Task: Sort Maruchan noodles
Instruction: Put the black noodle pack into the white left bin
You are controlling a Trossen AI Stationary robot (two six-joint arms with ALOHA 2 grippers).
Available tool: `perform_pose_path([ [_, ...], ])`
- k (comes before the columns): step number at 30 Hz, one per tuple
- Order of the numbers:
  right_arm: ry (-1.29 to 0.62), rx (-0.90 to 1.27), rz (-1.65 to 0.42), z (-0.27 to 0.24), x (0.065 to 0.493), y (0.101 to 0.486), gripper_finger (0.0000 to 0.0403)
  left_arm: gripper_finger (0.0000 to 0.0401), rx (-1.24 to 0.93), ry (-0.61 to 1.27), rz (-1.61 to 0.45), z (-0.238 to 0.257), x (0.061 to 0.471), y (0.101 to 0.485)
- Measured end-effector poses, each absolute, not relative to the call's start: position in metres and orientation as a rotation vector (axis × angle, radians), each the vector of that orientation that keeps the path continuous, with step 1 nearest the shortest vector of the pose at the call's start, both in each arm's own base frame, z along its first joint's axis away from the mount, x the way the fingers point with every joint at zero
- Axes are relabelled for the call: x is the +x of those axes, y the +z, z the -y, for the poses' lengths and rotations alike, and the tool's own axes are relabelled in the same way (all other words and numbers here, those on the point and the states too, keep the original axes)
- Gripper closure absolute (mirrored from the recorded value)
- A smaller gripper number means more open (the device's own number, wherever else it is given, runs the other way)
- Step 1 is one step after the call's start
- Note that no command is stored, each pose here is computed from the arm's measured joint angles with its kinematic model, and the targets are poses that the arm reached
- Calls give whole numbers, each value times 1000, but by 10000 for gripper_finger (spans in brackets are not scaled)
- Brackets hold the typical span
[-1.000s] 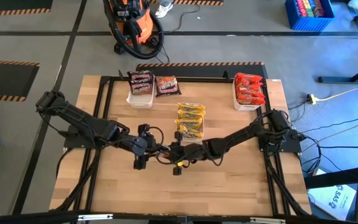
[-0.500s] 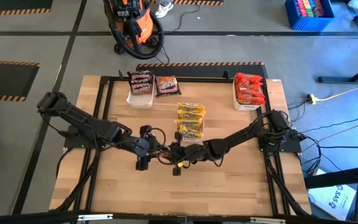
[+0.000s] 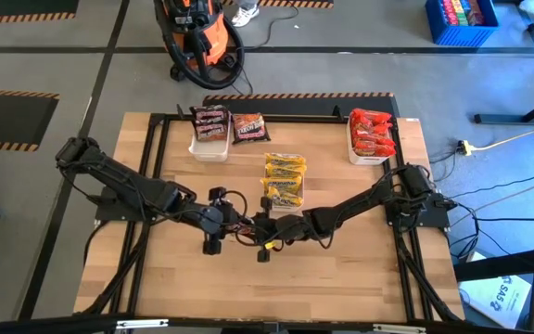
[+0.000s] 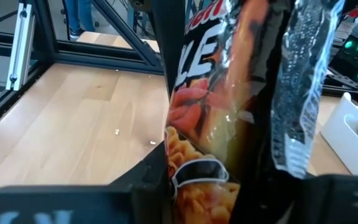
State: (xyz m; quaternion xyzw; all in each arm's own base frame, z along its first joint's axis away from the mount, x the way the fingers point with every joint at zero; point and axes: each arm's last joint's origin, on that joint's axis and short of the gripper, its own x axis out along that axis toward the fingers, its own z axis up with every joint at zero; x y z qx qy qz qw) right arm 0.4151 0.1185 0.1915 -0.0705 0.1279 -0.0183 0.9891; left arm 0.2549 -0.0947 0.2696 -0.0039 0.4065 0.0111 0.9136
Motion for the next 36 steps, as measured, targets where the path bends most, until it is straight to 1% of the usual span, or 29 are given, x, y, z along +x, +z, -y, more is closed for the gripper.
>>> perform_pose_path([
  [3, -40, -143, -259, -118, 415, 192, 266, 258, -7, 24, -837, 95, 255, 270],
  [9, -54, -148, -279, -118, 415, 192, 185, 261, 9, 29, -842, 94, 255, 269],
  [12, -66, -150, -311, -116, 409, 202, 156, 262, 23, 37, -867, 92, 251, 268],
  [14, -68, -145, -359, -114, 403, 210, 144, 262, 24, 42, -865, 92, 250, 269],
  [17, -76, -129, -446, -111, 391, 220, 138, 262, 24, 55, -869, 88, 244, 274],
  [21, -72, -131, -570, -111, 368, 234, 142, 262, 32, 101, -909, 77, 236, 277],
  [23, -31, -156, -656, -114, 356, 232, 145, 262, 32, 140, -934, 69, 235, 281],
  [26, 18, -244, -741, -121, 338, 213, 148, 262, 45, 213, -976, 52, 233, 290],
  [28, 24, -233, -744, -123, 331, 205, 148, 262, 53, 245, -991, 40, 235, 298],
  [30, 19, -224, -750, -122, 318, 205, 148, 262, 59, 277, -1007, 26, 235, 305],
  [36, 28, -181, -675, -117, 284, 224, 148, 262, 86, 378, -1067, -18, 230, 334],
])
